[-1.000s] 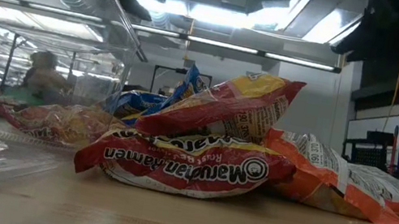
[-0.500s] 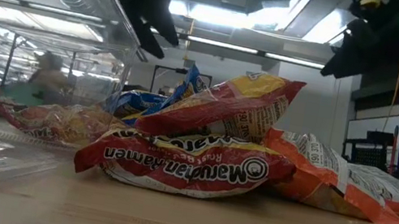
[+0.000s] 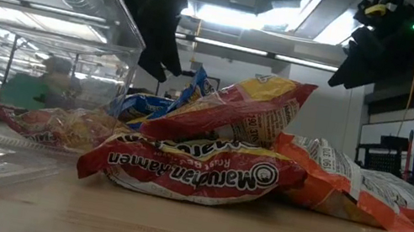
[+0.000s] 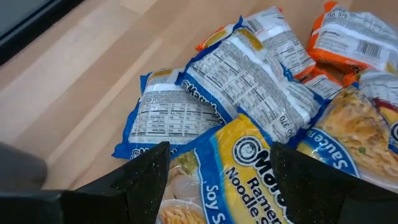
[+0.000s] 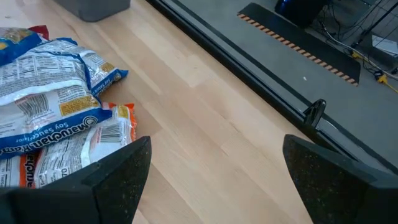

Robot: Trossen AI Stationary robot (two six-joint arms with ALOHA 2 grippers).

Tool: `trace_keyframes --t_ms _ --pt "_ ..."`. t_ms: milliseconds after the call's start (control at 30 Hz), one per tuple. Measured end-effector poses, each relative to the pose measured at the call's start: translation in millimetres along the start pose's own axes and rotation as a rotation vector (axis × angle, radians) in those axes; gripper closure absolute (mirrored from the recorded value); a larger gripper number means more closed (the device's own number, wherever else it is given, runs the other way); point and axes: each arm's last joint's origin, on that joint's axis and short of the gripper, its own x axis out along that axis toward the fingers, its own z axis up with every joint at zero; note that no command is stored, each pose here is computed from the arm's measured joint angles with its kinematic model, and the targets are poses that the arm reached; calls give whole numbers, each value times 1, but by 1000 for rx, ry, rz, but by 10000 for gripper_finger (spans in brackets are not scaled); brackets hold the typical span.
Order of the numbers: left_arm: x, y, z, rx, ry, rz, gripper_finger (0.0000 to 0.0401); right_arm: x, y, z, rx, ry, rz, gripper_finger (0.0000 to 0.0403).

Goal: Sort Maruchan noodles
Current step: Put the blue noodle pack into the black bin

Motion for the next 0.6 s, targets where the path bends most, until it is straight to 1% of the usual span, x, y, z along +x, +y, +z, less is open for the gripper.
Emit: trace_keyframes --t_ms 167,267,333,400,500,600 --pt "0 -6 -4 -57 -4 15 131 0 0 0 1 0 1 52" --pt "1 -10 -8 -41 1 34 131 0 0 0 1 3 7 52" --pt "3 -15 -7 -42 -1 36 131 0 0 0 1 4 8 52" --pt "4 -21 -5 -18 29 54 131 0 0 0 1 3 8 52" --pt "7 -35 11 19 39 58 131 0 0 0 3 3 11 52" --pt "9 -47 25 41 66 96 131 0 1 0 5 6 17 52"
